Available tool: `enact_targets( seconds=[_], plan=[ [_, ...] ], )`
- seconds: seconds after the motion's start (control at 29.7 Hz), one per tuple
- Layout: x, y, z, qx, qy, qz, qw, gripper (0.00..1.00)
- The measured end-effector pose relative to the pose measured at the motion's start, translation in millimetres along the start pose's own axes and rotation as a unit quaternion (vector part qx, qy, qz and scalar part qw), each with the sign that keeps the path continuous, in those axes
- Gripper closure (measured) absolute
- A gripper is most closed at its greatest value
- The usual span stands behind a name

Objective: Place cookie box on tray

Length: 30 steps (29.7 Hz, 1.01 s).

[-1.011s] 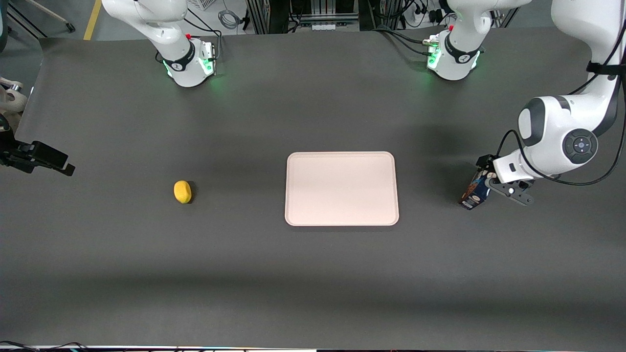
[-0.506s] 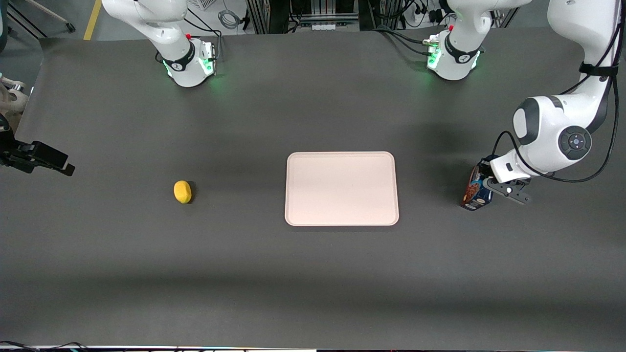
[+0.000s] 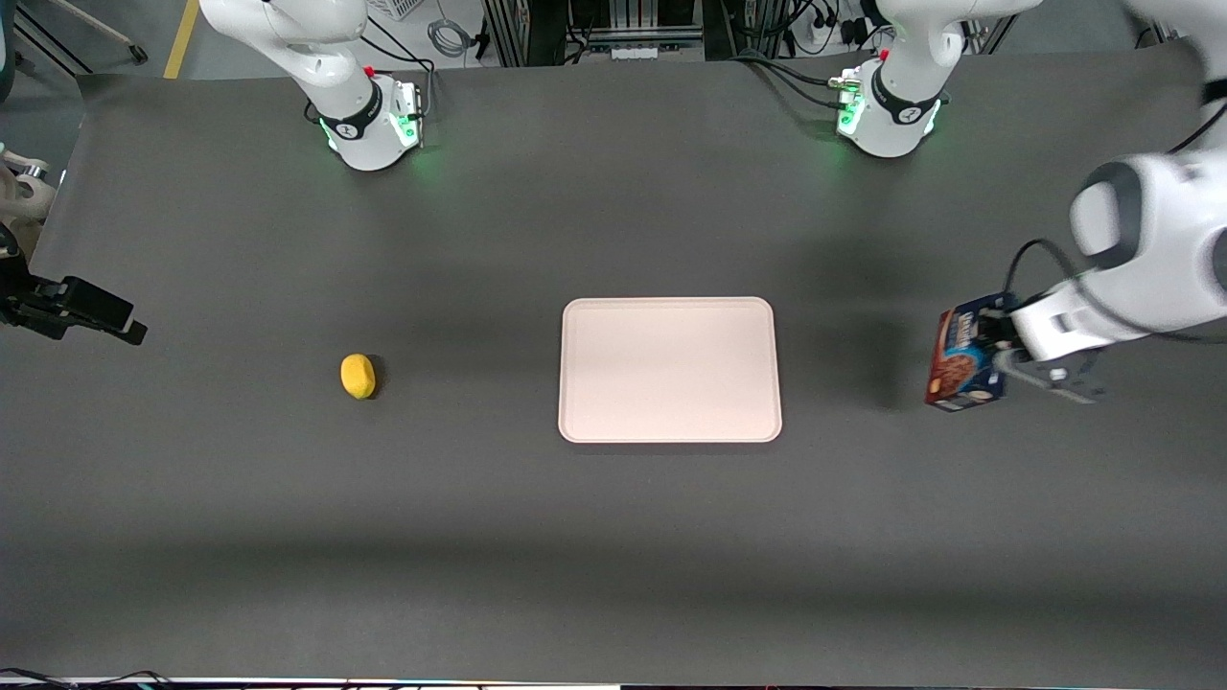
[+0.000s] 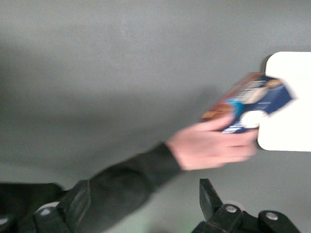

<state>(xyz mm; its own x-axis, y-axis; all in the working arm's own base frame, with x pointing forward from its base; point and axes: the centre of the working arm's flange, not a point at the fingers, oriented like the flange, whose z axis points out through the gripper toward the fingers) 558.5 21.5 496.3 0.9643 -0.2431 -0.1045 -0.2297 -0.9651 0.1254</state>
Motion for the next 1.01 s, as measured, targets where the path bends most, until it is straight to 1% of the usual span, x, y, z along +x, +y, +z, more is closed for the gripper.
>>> enact_targets(
  seconds=[0.1,0.24,0.34,0.4,0.51,0.67,0.78,0.88,0.98,1.01],
  plan=[
    [-15.9,14.0,-52.8,-0.001,-0.002,-0.040,0.9992,0.84],
    [-30.2,47.6,-99.0,0.000,-0.010,-0.079,0.9969,0.84],
    [-28.7,88.2,-110.9,0.004,-0.013,-0.096,0.9953,0.84],
    [-22.9,121.9,-106.3,0.007,-0.017,-0.102,0.9946,0.84],
    [-10.5,170.7,-85.4,0.007,-0.024,-0.106,0.9940,0.84],
    [14.6,225.0,-20.6,-0.002,-0.017,-0.108,0.9940,0.84],
    [26.0,238.6,30.3,-0.008,-0.011,-0.107,0.9942,0.84],
    [33.3,241.9,77.3,-0.013,-0.011,-0.112,0.9935,0.84],
    [40.2,241.1,116.0,-0.018,-0.012,-0.119,0.9927,0.89],
    [42.7,240.5,127.3,-0.019,-0.013,-0.120,0.9925,0.89]
  ],
)
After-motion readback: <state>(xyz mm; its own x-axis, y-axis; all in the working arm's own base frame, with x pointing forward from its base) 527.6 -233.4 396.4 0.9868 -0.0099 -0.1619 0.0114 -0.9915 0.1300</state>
